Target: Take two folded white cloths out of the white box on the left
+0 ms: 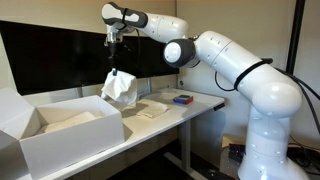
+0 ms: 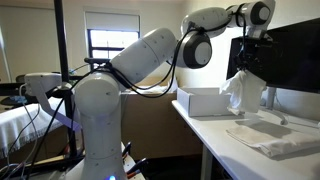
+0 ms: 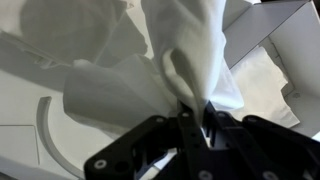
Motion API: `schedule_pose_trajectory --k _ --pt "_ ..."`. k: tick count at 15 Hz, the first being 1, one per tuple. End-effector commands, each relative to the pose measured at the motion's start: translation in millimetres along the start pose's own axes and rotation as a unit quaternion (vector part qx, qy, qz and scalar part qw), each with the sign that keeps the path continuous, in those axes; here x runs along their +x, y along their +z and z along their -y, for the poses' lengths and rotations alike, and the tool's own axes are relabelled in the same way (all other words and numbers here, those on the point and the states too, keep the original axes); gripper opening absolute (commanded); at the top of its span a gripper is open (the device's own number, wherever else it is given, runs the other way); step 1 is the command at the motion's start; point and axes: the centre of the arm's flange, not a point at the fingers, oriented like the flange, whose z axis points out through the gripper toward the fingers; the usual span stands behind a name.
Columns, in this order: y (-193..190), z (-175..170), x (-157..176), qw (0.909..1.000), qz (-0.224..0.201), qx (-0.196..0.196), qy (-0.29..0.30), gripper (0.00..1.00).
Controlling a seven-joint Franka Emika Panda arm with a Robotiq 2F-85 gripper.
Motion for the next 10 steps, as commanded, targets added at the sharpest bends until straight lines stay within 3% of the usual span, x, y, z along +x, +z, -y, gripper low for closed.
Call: schedule_pose_trajectory --k 1,10 --pt "15.0 -2.9 -15.1 0.9998 0.001 0.015 -0.011 0.06" --pt "36.5 -34.1 -25.0 0.9995 0.026 0.015 -0.006 0.06"
